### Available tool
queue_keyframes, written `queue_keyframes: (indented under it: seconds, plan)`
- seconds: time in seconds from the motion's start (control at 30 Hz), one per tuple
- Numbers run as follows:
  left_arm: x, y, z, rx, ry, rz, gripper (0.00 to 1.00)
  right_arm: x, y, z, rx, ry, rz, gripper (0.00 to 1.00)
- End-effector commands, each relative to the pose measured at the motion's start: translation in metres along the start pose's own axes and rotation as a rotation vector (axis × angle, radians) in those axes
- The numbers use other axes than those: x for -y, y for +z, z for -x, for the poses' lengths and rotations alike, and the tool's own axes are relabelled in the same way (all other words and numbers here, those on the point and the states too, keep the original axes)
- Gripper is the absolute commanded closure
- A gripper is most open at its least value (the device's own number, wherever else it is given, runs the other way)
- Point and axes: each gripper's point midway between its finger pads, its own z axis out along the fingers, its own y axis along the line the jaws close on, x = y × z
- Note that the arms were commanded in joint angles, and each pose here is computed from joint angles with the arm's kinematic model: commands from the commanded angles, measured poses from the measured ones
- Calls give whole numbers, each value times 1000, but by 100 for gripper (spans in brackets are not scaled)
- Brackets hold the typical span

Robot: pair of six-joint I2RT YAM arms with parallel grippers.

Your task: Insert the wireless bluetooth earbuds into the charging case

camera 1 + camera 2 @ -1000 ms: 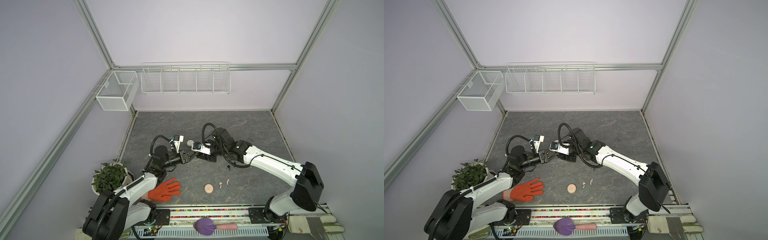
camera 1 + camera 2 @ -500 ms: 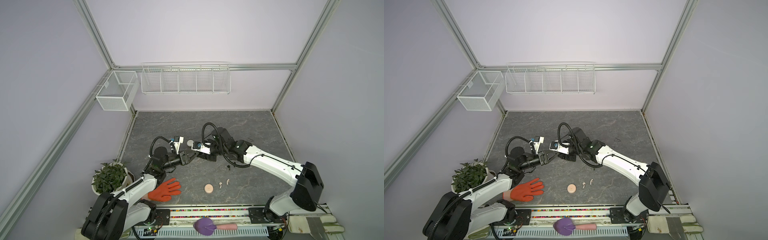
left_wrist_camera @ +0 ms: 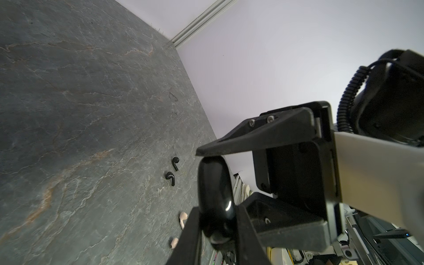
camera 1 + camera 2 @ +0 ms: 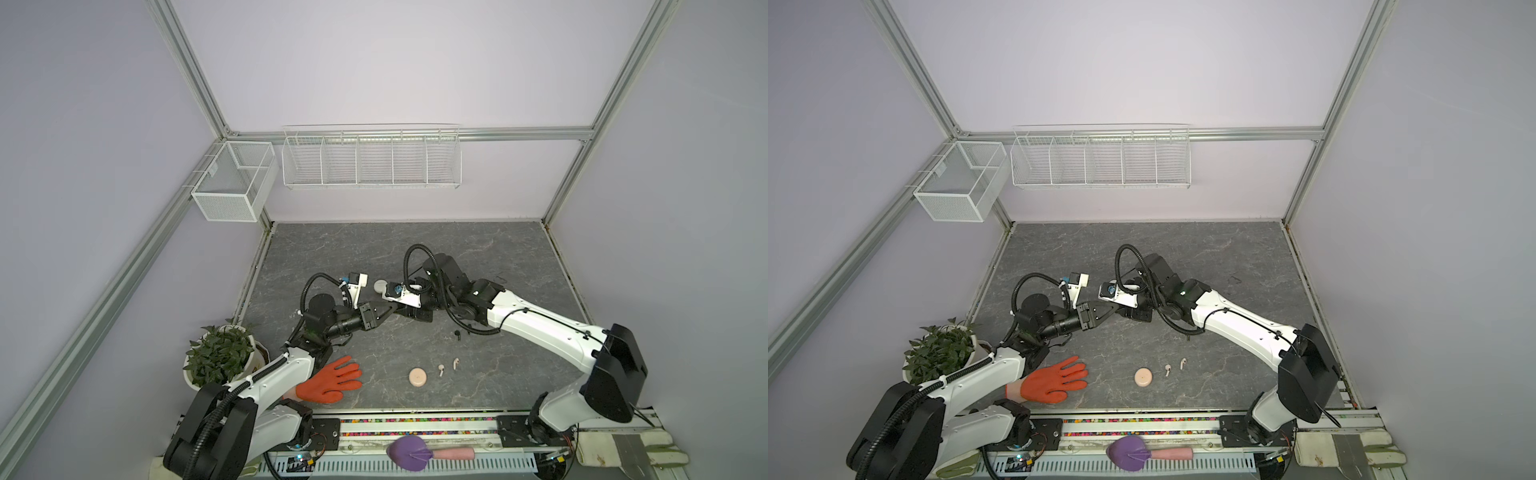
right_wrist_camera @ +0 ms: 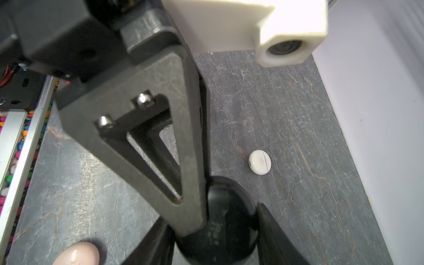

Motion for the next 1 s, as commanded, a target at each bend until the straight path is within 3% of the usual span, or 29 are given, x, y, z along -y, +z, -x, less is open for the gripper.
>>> queue_keyframes:
  seconds: [0.0,0.27,0.43,0.63,0.8,0.97]
  plan:
    - [9,0,0,-3,34,-33,82,1,-1,12,28,-31,2,58]
    - [8,1,4,8,63,-21,90,5,-11,16,23,-43,-38,33]
    - [3,2,6,33,105,-2,97,-7,-40,23,77,49,-44,23]
    - [8,-1,16,117,251,-26,100,-23,-82,20,111,137,-53,23]
    - [26,-15,24,265,469,-80,100,-23,-99,23,152,167,-65,27]
    - [56,-21,13,282,684,-215,100,-11,-101,31,184,158,-55,31]
